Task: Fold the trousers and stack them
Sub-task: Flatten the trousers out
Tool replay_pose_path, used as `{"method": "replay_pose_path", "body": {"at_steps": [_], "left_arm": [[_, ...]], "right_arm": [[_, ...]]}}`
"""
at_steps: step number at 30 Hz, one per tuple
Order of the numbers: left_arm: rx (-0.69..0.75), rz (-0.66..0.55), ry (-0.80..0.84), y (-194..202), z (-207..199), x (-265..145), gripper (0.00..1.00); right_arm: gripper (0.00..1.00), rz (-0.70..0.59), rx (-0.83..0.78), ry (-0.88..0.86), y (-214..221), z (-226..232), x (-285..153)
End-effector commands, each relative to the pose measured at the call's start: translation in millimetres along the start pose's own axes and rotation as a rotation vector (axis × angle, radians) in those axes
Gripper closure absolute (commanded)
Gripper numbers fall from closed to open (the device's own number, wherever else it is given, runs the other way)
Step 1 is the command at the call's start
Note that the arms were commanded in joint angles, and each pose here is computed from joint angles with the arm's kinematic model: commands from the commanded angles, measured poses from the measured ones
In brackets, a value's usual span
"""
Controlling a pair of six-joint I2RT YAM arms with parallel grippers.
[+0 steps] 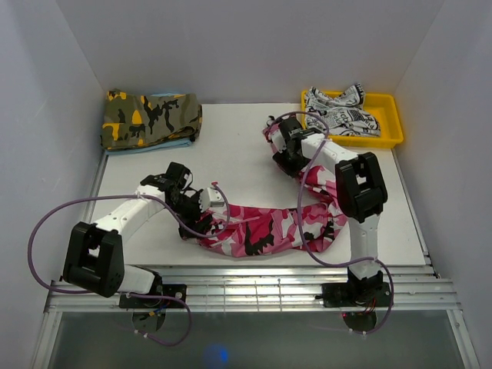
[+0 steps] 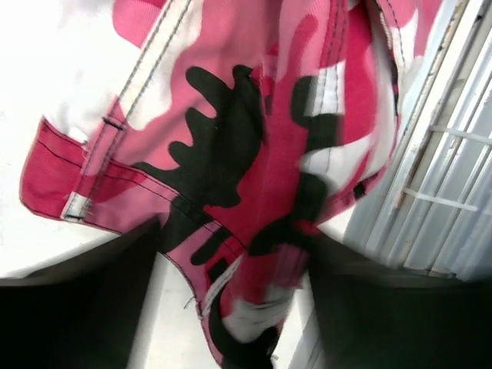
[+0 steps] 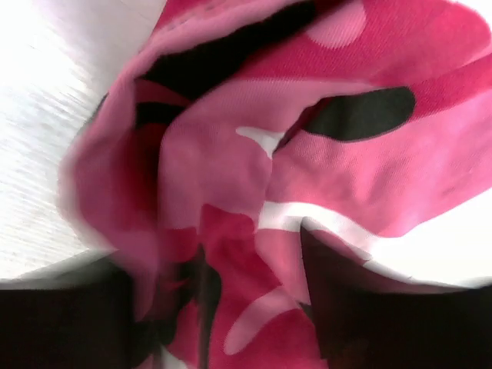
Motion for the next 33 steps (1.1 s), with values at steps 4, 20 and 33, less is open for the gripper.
{"method": "replay_pose_path", "body": {"at_steps": [4, 20, 33], "left_arm": [[-0.009, -0.080, -0.131, -21.2, 24.8, -11.2, 0.86], [-0.833, -0.257, -0.547, 38.9, 65.6, -207.0, 1.00], [-1.079, -0.259, -0.609, 94.1, 167.7, -222.6, 0.66]], "right_arm": [[0.92, -0.181, 0.016, 0.086, -14.0, -28.5, -75.1], [0.92, -0.604, 0.671, 0.414, 220.4, -137.0, -276.2], [0.92, -0.521, 0.745, 0.135, 262.4, -83.8, -197.4]]}}
Point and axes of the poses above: each gripper's point midway between its finger pads, its own x axis out along the fingers, its own z axis along the line the jaws close on, y = z × x, the point moved 8 cm from there along -x, back along the fingers, and after that the axes turned 2 degrees about -x, right-handed, at the moved point
